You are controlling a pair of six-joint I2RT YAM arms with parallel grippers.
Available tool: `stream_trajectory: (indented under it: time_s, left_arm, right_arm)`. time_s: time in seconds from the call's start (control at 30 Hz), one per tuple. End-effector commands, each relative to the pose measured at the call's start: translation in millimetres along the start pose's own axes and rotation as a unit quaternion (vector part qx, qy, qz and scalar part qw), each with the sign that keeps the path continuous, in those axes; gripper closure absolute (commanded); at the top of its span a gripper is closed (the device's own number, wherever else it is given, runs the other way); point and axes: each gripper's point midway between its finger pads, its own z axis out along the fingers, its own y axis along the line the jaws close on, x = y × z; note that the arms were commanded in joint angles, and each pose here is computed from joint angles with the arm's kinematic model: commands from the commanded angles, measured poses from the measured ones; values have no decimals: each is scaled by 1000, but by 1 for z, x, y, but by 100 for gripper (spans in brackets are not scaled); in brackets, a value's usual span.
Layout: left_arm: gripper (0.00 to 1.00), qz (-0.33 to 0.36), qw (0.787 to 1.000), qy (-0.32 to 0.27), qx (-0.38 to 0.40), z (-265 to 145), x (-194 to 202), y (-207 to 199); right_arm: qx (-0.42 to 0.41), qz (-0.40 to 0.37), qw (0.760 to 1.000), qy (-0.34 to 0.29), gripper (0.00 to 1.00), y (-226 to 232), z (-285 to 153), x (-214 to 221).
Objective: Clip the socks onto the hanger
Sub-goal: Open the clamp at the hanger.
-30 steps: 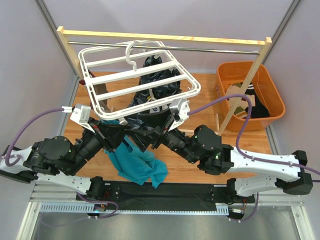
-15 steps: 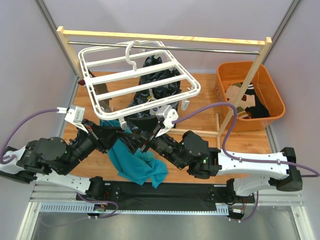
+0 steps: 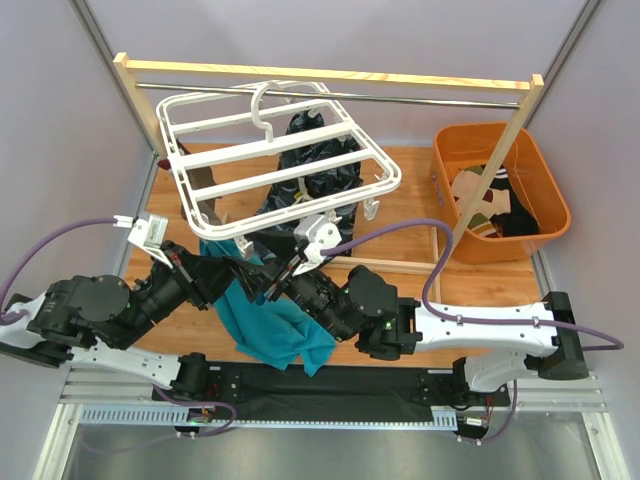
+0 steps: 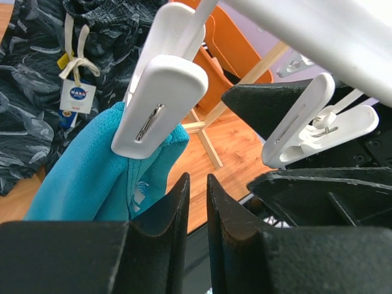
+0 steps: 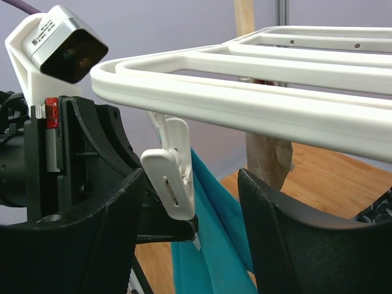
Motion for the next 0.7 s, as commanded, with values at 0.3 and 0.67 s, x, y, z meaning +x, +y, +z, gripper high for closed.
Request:
stream_trajectory:
  time_s: [0.3, 0.67]
  left_arm:
    - [77, -32, 999, 1, 20, -10, -9, 3]
    - [75, -65, 992, -22, 110, -20, -31, -25]
  right_arm:
    - [22, 17, 997, -69, 53, -4, 5, -37]
    - [6, 20, 999, -32, 100, -6, -10, -41]
